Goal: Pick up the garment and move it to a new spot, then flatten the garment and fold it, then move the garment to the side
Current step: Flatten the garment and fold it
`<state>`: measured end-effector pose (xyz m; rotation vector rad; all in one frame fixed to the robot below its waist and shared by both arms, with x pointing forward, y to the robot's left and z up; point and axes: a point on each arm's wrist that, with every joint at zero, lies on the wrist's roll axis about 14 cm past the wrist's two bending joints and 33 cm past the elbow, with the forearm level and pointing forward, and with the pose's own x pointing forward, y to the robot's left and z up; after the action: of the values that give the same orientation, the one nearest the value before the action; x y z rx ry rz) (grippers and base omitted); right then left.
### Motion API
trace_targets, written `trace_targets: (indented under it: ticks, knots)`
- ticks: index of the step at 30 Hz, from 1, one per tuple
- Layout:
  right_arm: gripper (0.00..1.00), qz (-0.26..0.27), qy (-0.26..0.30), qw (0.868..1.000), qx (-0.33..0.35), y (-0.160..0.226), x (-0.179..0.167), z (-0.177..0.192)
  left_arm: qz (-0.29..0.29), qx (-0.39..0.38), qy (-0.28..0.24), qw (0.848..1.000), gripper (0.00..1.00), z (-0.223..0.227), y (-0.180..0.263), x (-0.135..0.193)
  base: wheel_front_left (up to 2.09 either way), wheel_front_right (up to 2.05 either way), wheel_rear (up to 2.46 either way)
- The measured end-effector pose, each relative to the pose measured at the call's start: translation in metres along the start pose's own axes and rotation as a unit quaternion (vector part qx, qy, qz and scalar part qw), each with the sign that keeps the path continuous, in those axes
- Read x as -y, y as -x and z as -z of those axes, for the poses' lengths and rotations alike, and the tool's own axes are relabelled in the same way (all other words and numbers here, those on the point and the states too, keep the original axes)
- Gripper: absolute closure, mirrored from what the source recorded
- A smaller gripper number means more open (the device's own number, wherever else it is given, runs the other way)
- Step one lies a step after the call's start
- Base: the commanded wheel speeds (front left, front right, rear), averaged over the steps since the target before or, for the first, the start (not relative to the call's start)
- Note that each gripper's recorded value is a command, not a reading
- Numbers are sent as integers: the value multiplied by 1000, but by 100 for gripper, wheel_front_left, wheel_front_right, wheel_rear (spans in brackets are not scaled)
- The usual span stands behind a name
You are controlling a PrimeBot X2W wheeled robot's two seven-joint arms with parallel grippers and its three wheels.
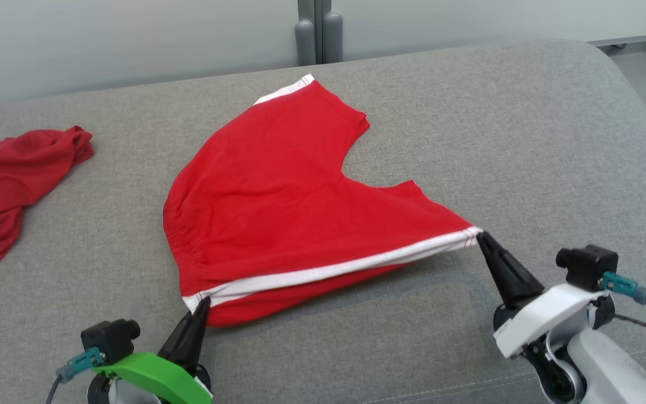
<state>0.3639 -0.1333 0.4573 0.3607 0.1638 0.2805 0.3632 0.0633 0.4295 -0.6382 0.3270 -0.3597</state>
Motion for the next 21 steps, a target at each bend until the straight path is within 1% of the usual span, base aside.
trace_targets:
  ticks: [5,7,11,14,21]
  knots:
    - [100,-6,-8,999,-40,24,-11,32,-14,-10,5,1000,100,13,18,-6,0,0,0]
    - [100,-6,-5,999,-47,29,-12,37,-15,-12,7,1000,100,16,22,-6,0,0,0]
    - [100,0,-4,998,-56,32,-9,43,-9,-10,7,1000,100,16,22,-1,0,0,0]
    - [100,3,4,997,-75,36,-6,55,-2,-17,7,1000,100,21,23,3,0,0,0]
    - [100,5,5,995,-102,41,-11,74,-6,-24,10,1000,100,26,26,2,0,0,0]
